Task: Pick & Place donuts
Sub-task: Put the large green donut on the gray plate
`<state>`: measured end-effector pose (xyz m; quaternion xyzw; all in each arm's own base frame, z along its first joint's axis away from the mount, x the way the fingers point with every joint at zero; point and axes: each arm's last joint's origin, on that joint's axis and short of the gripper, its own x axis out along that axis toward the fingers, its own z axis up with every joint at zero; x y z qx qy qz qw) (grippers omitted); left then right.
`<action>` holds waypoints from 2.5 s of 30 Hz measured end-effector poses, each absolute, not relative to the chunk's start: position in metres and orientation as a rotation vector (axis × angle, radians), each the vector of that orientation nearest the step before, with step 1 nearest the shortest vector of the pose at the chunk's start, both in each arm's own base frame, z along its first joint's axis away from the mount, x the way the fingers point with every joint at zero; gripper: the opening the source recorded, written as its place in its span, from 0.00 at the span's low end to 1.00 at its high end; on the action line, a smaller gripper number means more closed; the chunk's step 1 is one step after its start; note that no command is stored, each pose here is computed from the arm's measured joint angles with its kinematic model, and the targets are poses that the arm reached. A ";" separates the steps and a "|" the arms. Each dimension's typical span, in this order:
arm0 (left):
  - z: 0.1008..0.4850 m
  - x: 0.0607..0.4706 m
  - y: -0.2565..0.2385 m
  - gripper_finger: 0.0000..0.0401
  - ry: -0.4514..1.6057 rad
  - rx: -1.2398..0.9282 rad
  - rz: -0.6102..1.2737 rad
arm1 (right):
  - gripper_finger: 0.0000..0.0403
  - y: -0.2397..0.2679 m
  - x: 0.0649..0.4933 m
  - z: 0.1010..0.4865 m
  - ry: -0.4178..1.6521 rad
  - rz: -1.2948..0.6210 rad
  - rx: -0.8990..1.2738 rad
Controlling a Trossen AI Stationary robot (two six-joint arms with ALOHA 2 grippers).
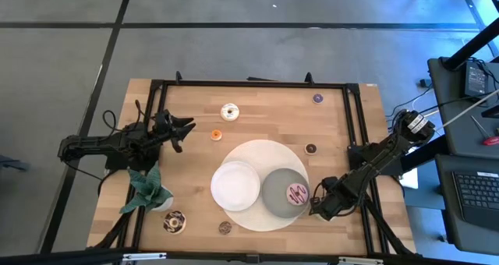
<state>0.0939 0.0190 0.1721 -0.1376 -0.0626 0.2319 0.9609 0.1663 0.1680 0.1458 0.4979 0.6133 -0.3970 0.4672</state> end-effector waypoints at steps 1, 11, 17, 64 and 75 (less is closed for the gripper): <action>0.172 0.094 0.019 0.32 -0.127 -0.279 0.470 | 0.21 0.169 0.167 0.148 1.510 -0.971 1.217; 0.172 0.094 0.019 0.32 -0.127 -0.279 0.470 | 0.17 0.180 0.185 0.202 1.425 -0.932 1.204; 0.172 0.094 0.019 0.32 -0.128 -0.279 0.479 | 0.18 0.171 0.210 0.231 1.257 -0.862 1.195; 0.172 0.094 0.019 0.32 -0.127 -0.279 0.469 | 0.18 0.117 0.325 0.167 1.190 -0.538 1.038; 0.172 0.094 0.019 0.32 -0.127 -0.279 0.469 | 0.31 0.116 0.323 0.167 1.202 -0.550 1.029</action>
